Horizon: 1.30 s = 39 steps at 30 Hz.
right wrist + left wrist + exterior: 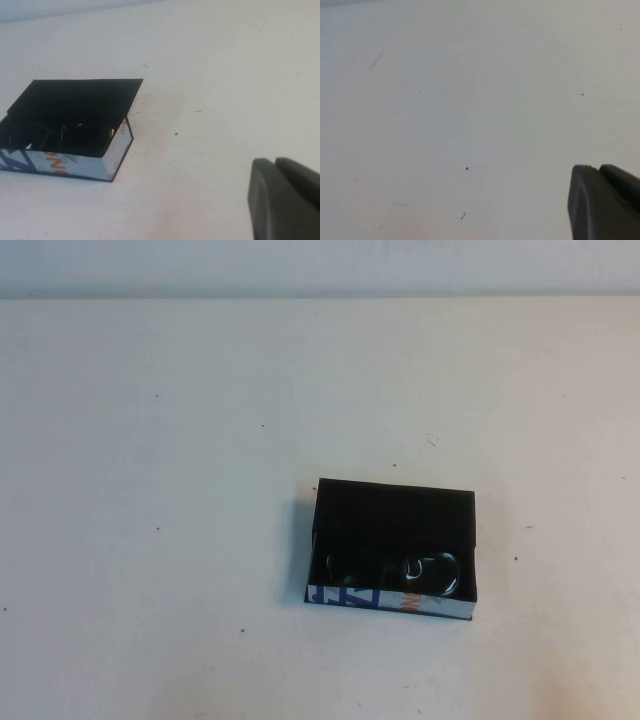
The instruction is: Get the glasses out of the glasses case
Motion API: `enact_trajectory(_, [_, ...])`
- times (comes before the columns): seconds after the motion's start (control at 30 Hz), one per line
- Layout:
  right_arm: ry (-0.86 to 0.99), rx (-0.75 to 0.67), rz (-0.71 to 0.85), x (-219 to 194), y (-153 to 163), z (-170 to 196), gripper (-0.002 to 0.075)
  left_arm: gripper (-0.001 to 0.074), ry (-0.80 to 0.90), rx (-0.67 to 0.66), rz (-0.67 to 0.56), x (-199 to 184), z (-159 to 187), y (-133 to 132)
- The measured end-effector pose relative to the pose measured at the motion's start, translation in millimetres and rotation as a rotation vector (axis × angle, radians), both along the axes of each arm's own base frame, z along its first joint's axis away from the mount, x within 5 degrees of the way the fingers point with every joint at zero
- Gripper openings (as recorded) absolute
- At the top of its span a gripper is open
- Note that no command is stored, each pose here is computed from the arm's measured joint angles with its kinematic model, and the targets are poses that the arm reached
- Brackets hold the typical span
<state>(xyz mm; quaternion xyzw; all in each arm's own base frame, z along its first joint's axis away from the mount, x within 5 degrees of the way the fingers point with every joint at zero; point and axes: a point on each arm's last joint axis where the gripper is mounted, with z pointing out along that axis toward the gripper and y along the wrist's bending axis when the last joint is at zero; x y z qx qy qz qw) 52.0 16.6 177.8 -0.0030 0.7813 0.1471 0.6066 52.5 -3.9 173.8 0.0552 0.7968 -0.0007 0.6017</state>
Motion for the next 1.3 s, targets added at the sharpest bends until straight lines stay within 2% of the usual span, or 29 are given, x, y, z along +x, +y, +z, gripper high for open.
enact_trajectory(0.7, [0.002,0.017,0.001,0,0,0,-0.0018,-0.0004,0.0,0.0,0.0,0,0,0])
enact_trajectory(0.93, [0.011,0.079,0.006,0,2,1,-0.0018,-0.0004,0.0,0.0,0.0,0,0,0])
enact_trajectory(1.0, [0.016,0.115,0.009,-1,3,1,-0.0018,-0.0004,0.0,0.0,0.0,0,0,0])
enact_trajectory(1.1, [0.034,0.246,0.018,-1,6,3,-0.0018,-0.0004,0.0,0.0,0.0,0,0,0])
enact_trajectory(1.3, [0.065,0.608,0.031,-2,12,11,-0.0018,-0.0004,0.0,0.0,0.0,0,0,0])
